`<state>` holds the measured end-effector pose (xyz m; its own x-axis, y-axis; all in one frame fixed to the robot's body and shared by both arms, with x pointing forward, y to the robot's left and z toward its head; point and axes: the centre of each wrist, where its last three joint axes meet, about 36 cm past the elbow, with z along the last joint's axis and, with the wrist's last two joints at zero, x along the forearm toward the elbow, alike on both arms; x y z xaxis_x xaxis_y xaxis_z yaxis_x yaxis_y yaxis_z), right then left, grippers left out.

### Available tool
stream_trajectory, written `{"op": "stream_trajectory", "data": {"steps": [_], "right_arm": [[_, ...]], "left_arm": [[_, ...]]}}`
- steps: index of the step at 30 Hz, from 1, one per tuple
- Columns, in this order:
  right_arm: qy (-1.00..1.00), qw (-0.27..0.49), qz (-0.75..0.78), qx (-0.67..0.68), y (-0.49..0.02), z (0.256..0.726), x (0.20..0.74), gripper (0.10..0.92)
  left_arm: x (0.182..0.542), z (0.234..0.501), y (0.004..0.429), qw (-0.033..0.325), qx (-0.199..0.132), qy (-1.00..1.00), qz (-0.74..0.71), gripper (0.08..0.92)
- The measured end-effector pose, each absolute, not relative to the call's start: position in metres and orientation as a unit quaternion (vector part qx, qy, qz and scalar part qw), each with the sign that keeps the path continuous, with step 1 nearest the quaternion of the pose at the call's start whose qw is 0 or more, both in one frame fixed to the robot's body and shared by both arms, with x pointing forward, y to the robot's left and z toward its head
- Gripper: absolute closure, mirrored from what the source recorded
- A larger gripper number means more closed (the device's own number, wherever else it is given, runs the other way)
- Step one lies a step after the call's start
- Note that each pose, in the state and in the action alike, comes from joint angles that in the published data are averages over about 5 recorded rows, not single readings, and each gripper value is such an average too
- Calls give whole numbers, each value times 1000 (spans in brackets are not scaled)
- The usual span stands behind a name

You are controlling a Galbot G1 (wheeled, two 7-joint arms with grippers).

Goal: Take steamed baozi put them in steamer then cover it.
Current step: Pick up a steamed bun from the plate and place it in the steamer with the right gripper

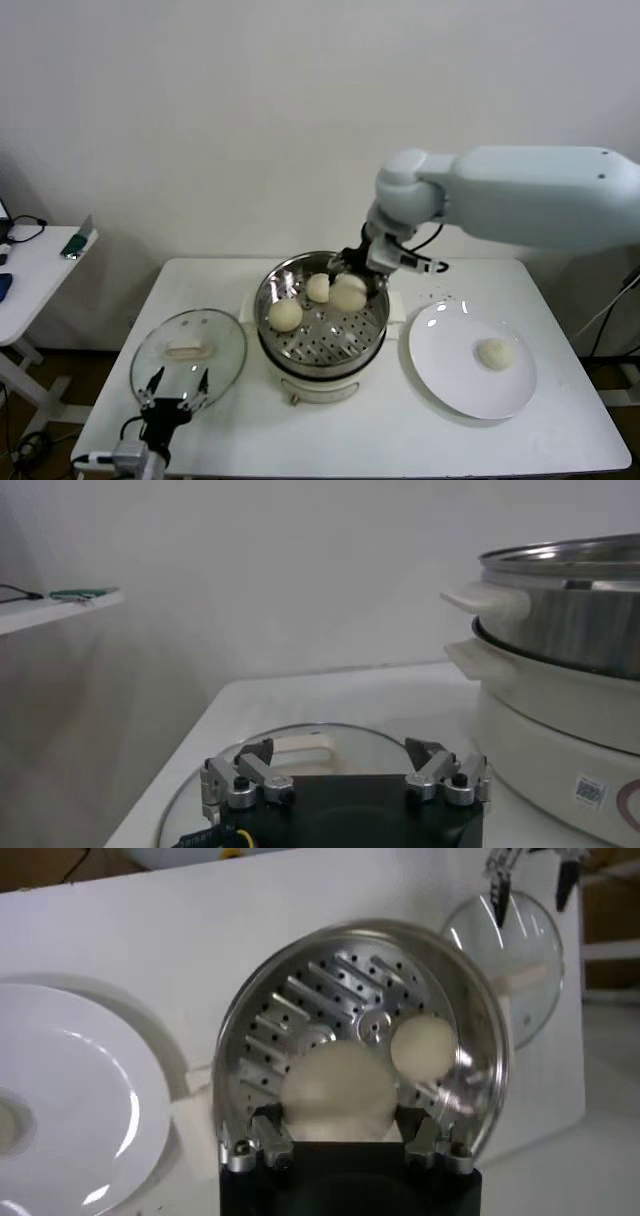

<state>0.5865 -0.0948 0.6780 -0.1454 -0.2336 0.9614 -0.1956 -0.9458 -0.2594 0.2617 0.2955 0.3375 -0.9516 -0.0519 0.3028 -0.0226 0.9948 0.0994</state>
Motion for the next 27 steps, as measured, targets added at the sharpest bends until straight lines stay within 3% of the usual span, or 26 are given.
{"op": "stream_trajectory", "data": {"steps": [18,23,27], "right_arm": [[111,51,-727,-676,-53,594,571,288],[108,53,-725,-678,-51,588,572,214],[113,52,-725,-678,-54,590,576,201]], "left_arm": [[259,334,297,157,21,-986,-49,177],[260,335,296,157,20,-986,-50,177],[260,334,296,157,19,-986,-50,177]]}}
